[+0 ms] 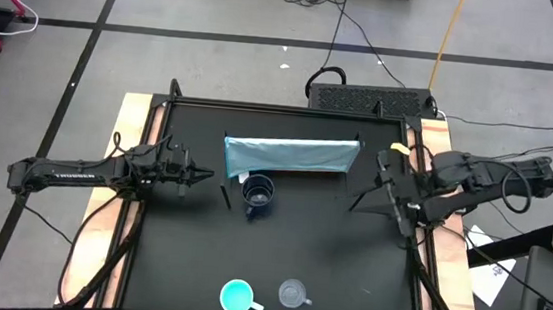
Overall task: Stack small to large cups/mugs on shelf
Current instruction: Move the light blue mug to the center of the table
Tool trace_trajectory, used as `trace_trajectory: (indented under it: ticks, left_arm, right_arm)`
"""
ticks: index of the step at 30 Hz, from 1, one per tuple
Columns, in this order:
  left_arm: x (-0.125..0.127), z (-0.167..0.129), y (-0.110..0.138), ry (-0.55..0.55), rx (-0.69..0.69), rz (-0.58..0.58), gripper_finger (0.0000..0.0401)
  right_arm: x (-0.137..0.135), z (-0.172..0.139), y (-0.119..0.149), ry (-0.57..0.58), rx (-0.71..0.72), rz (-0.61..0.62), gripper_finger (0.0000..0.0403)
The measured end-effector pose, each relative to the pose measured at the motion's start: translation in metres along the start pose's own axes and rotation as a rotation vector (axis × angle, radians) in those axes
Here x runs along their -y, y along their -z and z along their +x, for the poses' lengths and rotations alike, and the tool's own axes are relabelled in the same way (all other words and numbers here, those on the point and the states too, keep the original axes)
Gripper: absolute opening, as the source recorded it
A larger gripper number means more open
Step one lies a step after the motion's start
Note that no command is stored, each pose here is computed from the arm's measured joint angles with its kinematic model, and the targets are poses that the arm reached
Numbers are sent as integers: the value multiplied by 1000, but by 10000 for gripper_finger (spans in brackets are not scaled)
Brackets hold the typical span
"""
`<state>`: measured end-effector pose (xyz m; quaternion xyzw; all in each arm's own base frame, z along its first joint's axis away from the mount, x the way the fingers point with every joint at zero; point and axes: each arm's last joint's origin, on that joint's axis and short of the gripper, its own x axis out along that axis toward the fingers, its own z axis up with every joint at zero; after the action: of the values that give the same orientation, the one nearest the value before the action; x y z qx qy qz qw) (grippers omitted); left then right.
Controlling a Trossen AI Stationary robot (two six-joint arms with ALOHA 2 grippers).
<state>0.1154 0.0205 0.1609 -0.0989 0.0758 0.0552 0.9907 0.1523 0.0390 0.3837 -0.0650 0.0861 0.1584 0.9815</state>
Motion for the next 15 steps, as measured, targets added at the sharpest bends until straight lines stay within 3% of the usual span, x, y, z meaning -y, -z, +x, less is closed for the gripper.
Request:
trace_trajectory:
  ticks: [15]
  left_arm:
    - [0,0,-1,1,5,-8,21]
  right_arm:
    - [-4,-6,16,-48,7,52,139]
